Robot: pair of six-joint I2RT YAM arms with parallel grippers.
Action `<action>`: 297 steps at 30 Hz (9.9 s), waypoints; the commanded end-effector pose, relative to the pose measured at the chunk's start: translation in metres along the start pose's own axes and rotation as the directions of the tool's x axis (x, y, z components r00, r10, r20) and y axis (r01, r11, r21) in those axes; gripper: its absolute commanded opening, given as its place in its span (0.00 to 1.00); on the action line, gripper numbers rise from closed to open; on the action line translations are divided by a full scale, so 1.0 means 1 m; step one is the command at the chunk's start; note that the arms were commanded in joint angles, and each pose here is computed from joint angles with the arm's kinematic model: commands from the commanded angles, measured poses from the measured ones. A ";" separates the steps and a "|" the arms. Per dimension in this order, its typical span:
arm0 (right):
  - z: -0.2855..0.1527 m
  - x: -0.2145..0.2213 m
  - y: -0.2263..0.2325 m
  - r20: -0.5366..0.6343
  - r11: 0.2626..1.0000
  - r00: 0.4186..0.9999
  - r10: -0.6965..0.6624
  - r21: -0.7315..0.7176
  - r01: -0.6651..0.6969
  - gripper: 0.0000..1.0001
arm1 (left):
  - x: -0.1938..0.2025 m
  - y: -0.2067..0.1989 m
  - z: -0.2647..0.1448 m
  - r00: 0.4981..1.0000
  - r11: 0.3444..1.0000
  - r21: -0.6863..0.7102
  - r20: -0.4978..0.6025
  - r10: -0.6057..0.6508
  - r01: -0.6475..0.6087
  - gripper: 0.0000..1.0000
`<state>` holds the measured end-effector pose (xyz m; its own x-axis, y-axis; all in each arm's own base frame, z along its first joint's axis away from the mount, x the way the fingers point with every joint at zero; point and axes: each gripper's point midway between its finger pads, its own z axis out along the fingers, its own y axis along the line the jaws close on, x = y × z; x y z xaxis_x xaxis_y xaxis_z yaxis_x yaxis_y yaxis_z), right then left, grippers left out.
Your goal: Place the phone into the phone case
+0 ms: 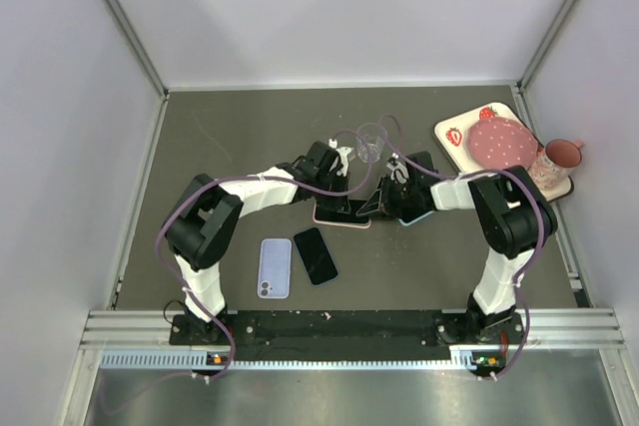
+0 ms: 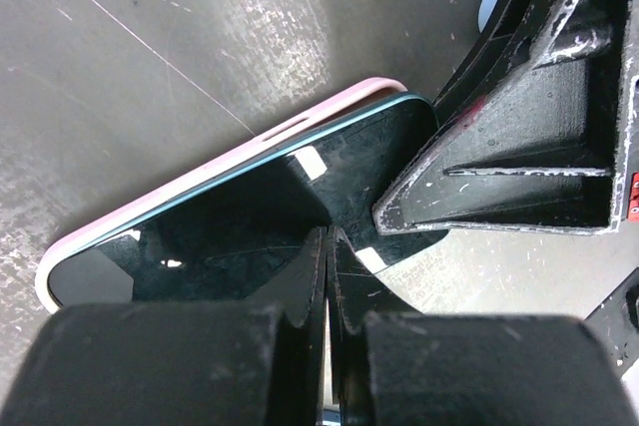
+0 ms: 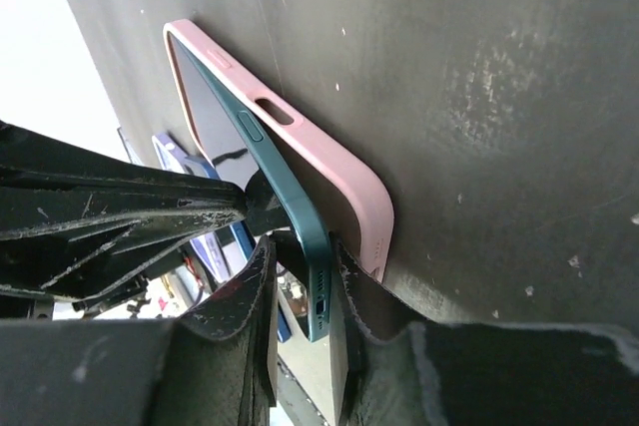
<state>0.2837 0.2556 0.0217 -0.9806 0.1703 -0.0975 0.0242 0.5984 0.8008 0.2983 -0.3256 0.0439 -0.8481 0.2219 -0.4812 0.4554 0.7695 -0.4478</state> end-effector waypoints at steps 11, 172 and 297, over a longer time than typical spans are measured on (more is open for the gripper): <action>-0.005 0.032 -0.058 -0.076 0.931 0.996 -0.045 0.358 0.069 0.50 | 0.047 0.029 0.020 0.988 0.995 -0.095 -0.144 -0.056 0.043 0.00; -0.004 -0.031 -0.060 0.028 0.914 0.992 -0.126 0.392 0.105 0.14 | 0.068 0.056 -0.004 0.985 0.965 -0.260 -0.171 -0.020 -0.026 0.00; -0.034 -0.099 0.013 0.306 0.907 0.891 -0.334 0.360 0.217 0.32 | -0.052 0.029 0.004 0.895 0.852 0.389 0.132 -0.427 0.349 0.12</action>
<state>0.3457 0.2012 0.0294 -0.8801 0.1404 -0.4536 -0.0644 0.9112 0.4070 0.3446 -0.2772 0.0286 -0.9363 -0.2408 -0.2558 0.0761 0.5719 -0.8168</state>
